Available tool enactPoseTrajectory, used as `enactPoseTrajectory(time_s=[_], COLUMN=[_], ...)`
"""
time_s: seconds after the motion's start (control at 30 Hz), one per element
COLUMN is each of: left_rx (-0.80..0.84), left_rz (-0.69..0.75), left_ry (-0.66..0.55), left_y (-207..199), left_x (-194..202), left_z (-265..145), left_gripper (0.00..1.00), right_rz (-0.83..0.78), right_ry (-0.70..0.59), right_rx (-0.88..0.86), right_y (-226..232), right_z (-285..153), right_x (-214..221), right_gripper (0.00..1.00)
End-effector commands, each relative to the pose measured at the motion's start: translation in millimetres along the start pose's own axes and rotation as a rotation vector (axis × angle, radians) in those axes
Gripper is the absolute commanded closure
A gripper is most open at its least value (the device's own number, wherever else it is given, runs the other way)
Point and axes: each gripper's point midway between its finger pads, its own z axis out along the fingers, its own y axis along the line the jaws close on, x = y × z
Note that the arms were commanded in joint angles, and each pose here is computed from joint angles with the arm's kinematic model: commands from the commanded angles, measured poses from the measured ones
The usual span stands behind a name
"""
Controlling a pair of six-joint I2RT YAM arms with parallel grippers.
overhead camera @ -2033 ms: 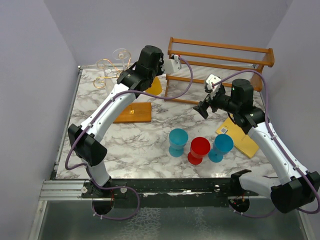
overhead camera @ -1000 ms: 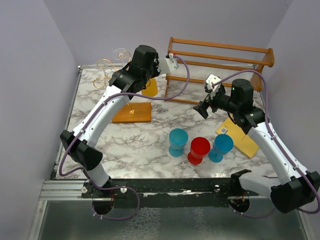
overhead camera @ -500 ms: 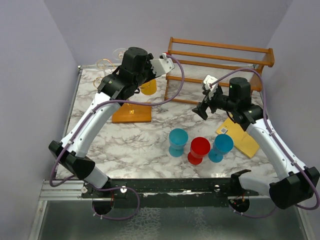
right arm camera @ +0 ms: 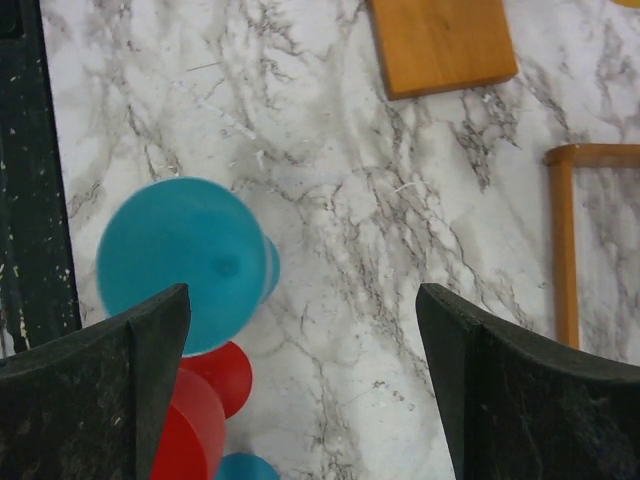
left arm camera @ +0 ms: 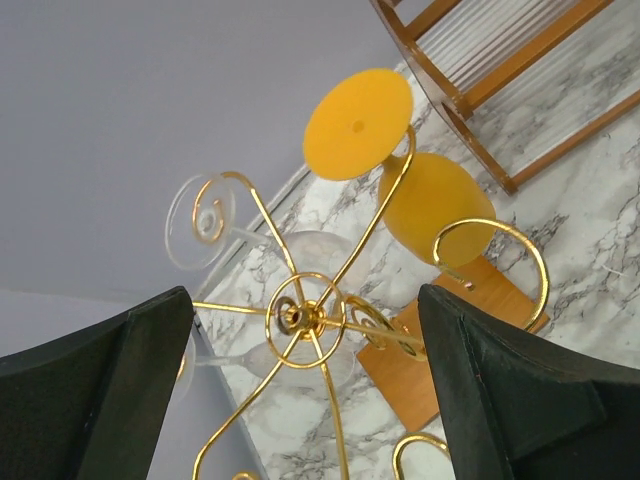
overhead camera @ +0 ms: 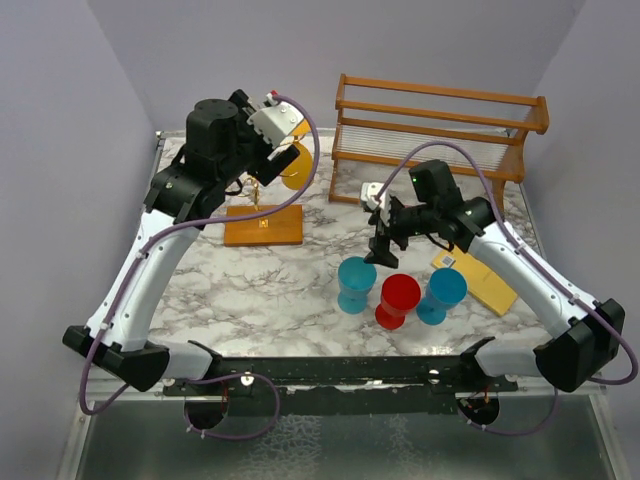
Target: Place the wine glass upside down on the wine glass rack
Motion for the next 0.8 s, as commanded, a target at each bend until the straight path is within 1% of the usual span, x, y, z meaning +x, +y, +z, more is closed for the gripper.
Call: enactPoseTrajectory(time_s=[0.0,0.27,0.4,0.47,0.53,0.63,0.7,0.77], left_rx=[-0.021,-0.057,-0.051,-0.048,-0.049,-0.051,-0.051,-0.055], left_rz=[-0.09,-0.097,-0.099,-0.097,-0.093,-0.092,-0.094,-0.096], left_ry=[-0.092,-0.103,-0.105,-0.103,-0.099,-0.098,-0.098,-0.098], left_y=[12.7,21.6,20.0,18.9,18.6,18.9,18.7,20.1], left_x=[-12.0,-9.2,-8.4,-6.7,-5.3,-4.9,-4.9,-4.6], left_z=[-21.0,-37.6,-41.5,-42.5,-42.7,-44.0,-44.6,-44.7], left_gripper=[0.01,0.01,0.01,0.01,0.01,0.01,0.01,0.01], right_rz=[-0.05,-0.084,-0.103,-0.109,-0.116,-0.127,-0.134,-0.141], right_ry=[0.108,0.236,0.281,0.296,0.311,0.317,0.314,0.301], right_rx=[-0.032,-0.018,-0.03,-0.043,-0.055,-0.076,-0.102,-0.123], right_y=[17.7,23.2,27.9,31.2,33.9,37.8,42.1,45.2], right_z=[8.7,33.6,43.6,47.3,51.0,56.2,59.6,62.0], right_x=[8.7,17.3,20.0,21.2,22.8,22.2,20.2,16.1], right_gripper=[0.07,0.12,0.21,0.28,0.38,0.56,0.71,0.81])
